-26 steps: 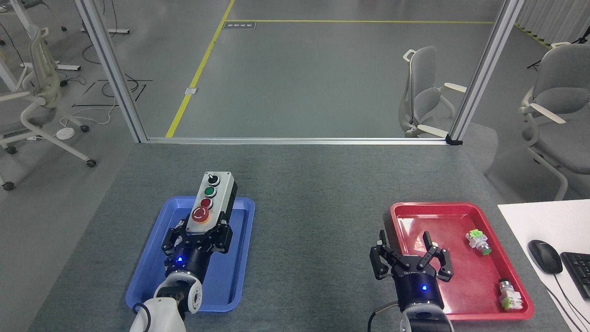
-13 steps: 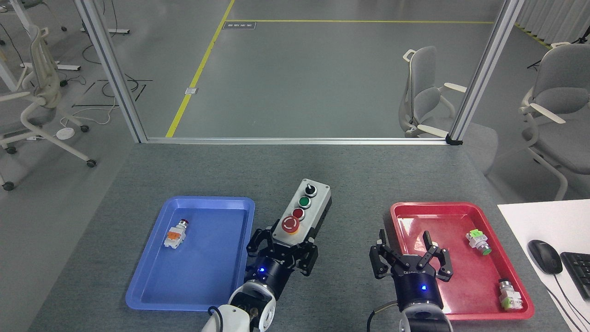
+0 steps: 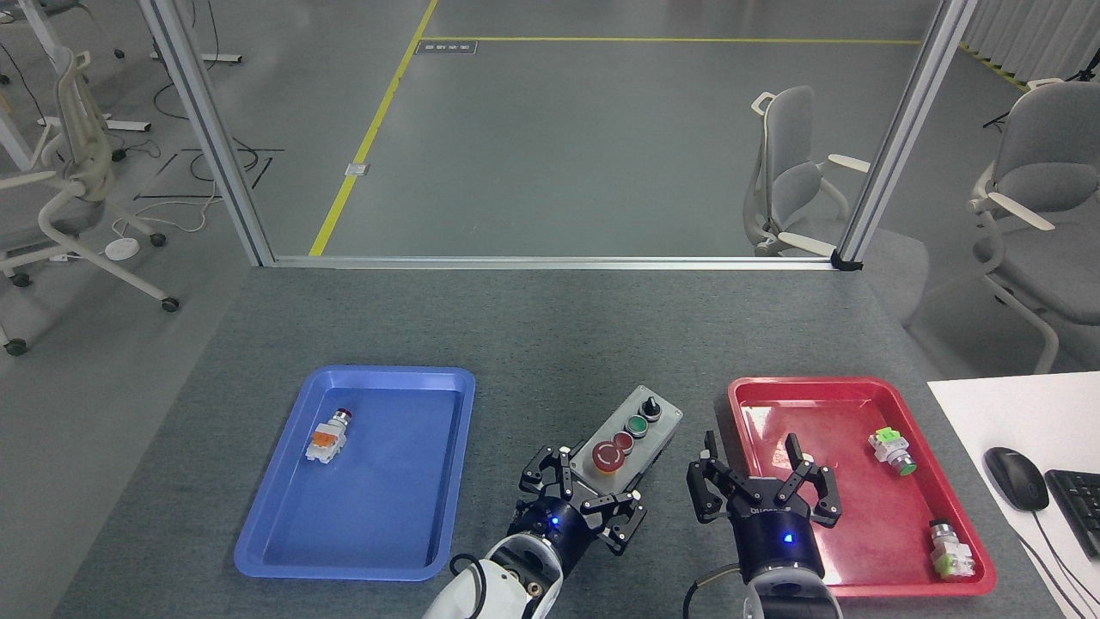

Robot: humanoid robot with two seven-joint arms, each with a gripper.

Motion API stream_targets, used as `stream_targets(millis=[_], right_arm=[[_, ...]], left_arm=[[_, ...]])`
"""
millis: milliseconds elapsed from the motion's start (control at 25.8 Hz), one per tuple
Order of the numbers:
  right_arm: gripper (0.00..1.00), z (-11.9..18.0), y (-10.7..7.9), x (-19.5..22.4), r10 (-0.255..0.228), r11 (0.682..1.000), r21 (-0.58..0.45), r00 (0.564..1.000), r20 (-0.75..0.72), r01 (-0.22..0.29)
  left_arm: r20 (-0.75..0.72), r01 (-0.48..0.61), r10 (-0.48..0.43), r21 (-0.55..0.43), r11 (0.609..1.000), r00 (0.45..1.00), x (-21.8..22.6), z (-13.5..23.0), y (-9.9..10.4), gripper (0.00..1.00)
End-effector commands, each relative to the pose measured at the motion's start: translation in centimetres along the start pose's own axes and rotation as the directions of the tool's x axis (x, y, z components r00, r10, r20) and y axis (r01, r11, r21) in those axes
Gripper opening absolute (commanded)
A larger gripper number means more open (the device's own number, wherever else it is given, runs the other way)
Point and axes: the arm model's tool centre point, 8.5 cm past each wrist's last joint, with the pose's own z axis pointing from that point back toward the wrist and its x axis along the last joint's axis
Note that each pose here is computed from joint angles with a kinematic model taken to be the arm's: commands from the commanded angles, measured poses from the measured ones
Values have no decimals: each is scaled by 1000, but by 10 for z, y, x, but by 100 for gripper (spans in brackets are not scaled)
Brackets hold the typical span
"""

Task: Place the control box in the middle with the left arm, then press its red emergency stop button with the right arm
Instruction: 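Carry the control box out of the blue tray toward the table middle, then lower the control box onto the table and open the left gripper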

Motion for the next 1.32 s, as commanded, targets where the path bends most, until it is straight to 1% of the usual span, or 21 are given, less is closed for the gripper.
stream_targets(millis=[0,271,310,349,387,465,504,542,658,736,775,813,891,1085,1201,1278], right_arm=[[98,0,2,4,-10,1000,5,1000,3,10],[98,0,3,4,-10,1000,8,1000,3,10],[98,0,2,4,-10,1000,6,1000,4,10],[98,0,2,4,-10,1000,6,1000,4,10],[98,0,2,4,-10,1000,6,1000,4,10],[98,0,3,4,-10,1000,8,1000,5,10],[98,0,3,4,-10,1000,8,1000,5,10],[98,0,3,5,-10,1000,8,1000,6,10],[98,0,3,5,-10,1000,8,1000,6,10],[98,0,3,4,-9,1000,10,1000,5,9],[98,0,4,4,-9,1000,13,1000,3,9],[98,0,6,4,-7,1000,19,1000,6,7],[98,0,7,3,-4,1000,22,1000,4,4],[98,0,7,1,-1,1000,21,1000,-3,1],[98,0,7,1,-1,1000,21,1000,-3,1],[98,0,7,1,-3,1000,21,1000,-4,3]], left_arm=[[30,24,-24,-27,999,999,8,1,-9,0],[51,41,-40,-28,999,998,14,2,-10,0],[53,43,-42,-28,999,998,15,2,-10,5],[52,47,-45,-29,998,998,16,2,-10,17],[49,48,-47,-30,998,998,16,2,-11,25],[46,49,-47,-29,998,998,15,2,-10,32],[45,50,-49,-32,998,998,15,2,-11,42],[44,50,-49,-32,998,998,15,2,-11,49],[38,51,-49,-43,998,998,13,3,-15,65],[37,50,-48,-45,998,998,13,3,-15,81],[31,50,-49,-43,998,998,12,3,-15,87],[20,52,-51,-43,998,998,11,3,-15,89],[12,53,-53,-42,998,999,10,3,-15,90],[10,53,-53,-33,998,999,10,3,-13,97],[14,38,-38,-22,999,999,13,6,-12,98],[27,30,-30,11,999,999,14,9,-4,98]])
